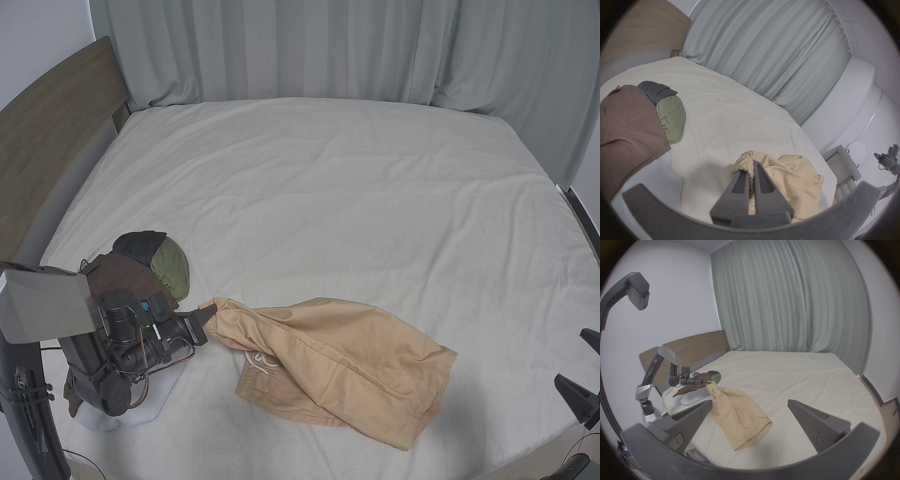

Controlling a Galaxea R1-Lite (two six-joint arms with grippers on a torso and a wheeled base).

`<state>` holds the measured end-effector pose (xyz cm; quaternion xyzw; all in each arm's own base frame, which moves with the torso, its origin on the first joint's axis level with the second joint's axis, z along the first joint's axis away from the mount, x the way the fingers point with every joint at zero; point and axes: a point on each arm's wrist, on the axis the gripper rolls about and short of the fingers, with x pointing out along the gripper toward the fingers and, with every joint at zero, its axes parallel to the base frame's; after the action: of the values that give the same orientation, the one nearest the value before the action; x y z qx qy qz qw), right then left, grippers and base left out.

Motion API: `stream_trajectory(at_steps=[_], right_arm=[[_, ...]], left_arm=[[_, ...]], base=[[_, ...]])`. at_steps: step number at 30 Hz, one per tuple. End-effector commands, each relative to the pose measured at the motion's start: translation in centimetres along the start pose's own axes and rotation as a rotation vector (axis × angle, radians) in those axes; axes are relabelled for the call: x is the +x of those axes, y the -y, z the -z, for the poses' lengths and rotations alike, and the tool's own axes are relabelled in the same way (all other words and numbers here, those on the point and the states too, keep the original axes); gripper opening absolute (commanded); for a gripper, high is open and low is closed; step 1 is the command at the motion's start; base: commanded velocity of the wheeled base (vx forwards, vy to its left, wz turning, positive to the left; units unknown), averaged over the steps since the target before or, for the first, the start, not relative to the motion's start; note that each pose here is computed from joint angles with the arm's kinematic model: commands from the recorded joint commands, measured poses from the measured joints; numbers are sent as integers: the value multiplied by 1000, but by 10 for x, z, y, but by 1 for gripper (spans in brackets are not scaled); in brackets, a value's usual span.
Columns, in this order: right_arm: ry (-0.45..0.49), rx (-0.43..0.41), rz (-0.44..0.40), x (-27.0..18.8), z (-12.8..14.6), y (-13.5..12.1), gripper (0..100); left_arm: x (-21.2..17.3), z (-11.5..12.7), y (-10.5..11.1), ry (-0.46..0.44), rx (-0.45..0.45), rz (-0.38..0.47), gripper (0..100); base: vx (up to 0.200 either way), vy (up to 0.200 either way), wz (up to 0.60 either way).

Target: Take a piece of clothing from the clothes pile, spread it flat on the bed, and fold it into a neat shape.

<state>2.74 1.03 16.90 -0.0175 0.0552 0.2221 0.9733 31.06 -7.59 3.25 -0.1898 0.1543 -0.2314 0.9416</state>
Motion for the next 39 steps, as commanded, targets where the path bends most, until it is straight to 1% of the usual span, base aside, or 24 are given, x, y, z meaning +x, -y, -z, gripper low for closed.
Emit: stream_trajectory(at_steps=[1,3,5,7,9,12,13,14,15,19,20,26,30,34,39], right_arm=[[-80,30,-62,15,1,4,100],[-120,38,-108,20,4,3,100],[-129,39,-122,22,5,3,100],[-156,42,-163,26,6,2,100],[-167,43,-176,28,6,2,100],[-216,53,-241,36,9,1,100],[-216,53,-241,36,9,1,100],[-238,62,-289,43,8,0,100],[-253,70,-310,46,9,0,100],[-302,93,-339,54,13,1,100],[-321,102,-359,57,14,1,100],[-365,145,-455,70,14,1,100],[-369,168,-461,85,10,4,100],[-366,178,-456,99,15,7,100],[-365,237,-447,110,15,8,100]], left_arm=[[0,0,1,0,-1,2,0],[0,0,1,-2,0,2,0],[0,0,1,0,1,2,0],[0,0,1,0,1,2,0],[0,0,1,0,1,2,0],[0,1,1,-4,0,2,0],[0,1,1,-4,0,2,0],[0,1,1,-4,1,4,0],[0,1,1,-2,1,3,0],[0,-1,1,3,2,3,0],[0,-1,1,3,2,3,0],[1,0,2,0,2,5,0],[0,-2,1,6,2,3,0],[1,-7,1,27,8,7,0],[0,-9,0,34,9,6,0]], base=[[0,0,0],[0,0,0],[0,0,0],[0,0,0],[0,0,0],[0,0,0],[0,0,0],[0,0,0],[0,0,0],[0,0,0],[0,0,0],[0,0,0],[0,0,0],[0,0,0],[0,0,0]])
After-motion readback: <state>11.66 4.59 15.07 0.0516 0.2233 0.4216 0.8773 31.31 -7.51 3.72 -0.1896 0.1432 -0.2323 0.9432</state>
